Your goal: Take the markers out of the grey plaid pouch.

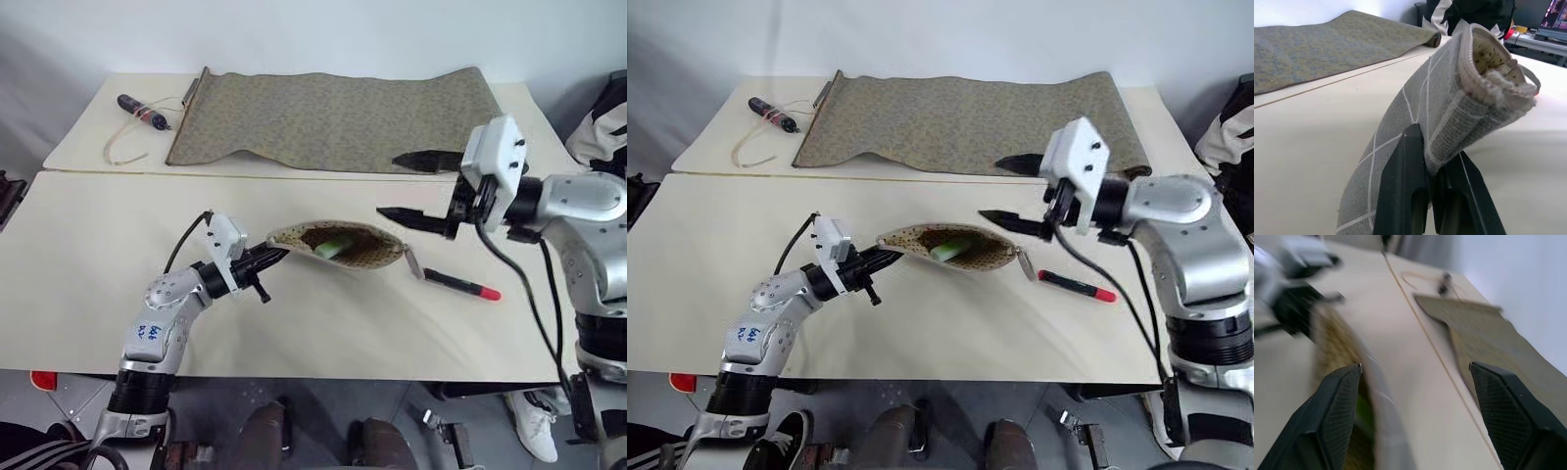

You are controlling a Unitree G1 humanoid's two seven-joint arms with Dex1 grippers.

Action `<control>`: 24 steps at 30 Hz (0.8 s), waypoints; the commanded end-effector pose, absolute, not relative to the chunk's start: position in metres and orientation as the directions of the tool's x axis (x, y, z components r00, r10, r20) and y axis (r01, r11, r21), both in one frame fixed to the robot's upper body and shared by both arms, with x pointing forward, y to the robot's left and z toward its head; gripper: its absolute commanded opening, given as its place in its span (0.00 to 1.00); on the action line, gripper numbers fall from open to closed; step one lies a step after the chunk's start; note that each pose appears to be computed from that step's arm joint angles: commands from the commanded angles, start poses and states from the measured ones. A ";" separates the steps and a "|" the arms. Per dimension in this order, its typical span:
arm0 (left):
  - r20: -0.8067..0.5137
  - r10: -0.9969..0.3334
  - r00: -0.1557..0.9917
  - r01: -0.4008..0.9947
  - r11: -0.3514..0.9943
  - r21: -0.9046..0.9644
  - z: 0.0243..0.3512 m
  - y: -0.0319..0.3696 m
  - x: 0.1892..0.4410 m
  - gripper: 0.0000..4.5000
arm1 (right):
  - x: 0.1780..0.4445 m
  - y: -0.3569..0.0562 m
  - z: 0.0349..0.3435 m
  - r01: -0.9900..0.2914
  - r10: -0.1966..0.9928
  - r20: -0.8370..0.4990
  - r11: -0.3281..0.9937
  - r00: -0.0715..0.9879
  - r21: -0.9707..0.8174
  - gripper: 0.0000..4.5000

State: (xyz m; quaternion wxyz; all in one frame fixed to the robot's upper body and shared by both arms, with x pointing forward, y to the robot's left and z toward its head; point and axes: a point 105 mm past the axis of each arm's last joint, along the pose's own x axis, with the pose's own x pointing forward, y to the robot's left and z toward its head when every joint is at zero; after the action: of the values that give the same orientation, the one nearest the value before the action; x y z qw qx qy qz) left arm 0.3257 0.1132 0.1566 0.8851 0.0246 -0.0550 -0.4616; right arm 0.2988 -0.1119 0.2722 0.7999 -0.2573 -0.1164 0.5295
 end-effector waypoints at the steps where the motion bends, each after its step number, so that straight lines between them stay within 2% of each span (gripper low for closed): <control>1: 0.132 -0.833 0.538 0.824 0.552 0.125 0.179 0.109 0.323 0.00 | 0.281 -0.098 0.269 -0.792 0.931 -0.106 0.232 0.349 -0.565 0.78; 3: 0.135 -0.838 0.528 0.831 0.543 0.118 0.180 0.108 0.321 0.00 | 0.284 -0.093 0.254 -0.789 0.920 -0.156 0.211 0.360 -0.577 0.68; 6: 0.142 -0.847 0.512 0.843 0.527 0.104 0.183 0.104 0.318 0.00 | 0.292 -0.085 0.231 -0.766 0.902 -0.194 0.196 0.386 -0.612 0.44; 9: 0.138 -0.851 0.506 0.847 0.521 0.106 0.185 0.102 0.317 0.00 | 0.303 -0.081 0.224 -0.718 0.883 -0.195 0.199 0.426 -0.667 0.21; 15: 0.140 -0.857 0.495 0.855 0.509 0.095 0.187 0.100 0.314 0.00 | 0.317 -0.084 0.208 -0.613 0.838 -0.250 0.122 0.485 -0.781 0.21; 17: 0.136 -0.860 0.492 0.858 0.505 0.095 0.186 0.098 0.313 0.00 | 0.316 -0.080 0.206 -0.623 0.849 -0.239 0.128 0.471 -0.771 0.21; 20: 0.140 -0.864 0.484 0.864 0.497 0.083 0.186 0.094 0.311 0.00 | 0.310 -0.069 0.193 -0.621 0.859 -0.286 0.046 0.424 -0.782 0.21; 22: 0.139 -0.864 0.483 0.864 0.496 0.083 0.185 0.093 0.311 0.00 | 0.311 -0.066 0.191 -0.615 0.861 -0.284 0.042 0.422 -0.787 0.21; 24: 0.139 -0.865 0.482 0.865 0.495 0.081 0.186 0.093 0.311 0.00 | 0.312 -0.066 0.193 -0.593 0.858 -0.279 0.036 0.431 -0.804 0.29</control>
State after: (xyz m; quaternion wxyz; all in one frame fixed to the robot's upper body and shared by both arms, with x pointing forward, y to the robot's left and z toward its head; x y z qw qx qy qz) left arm 0.3182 0.0974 0.1712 0.8695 -0.0020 -0.0501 -0.4914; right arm 0.3120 -0.0672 0.1839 0.7109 -0.4538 -0.1194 0.5239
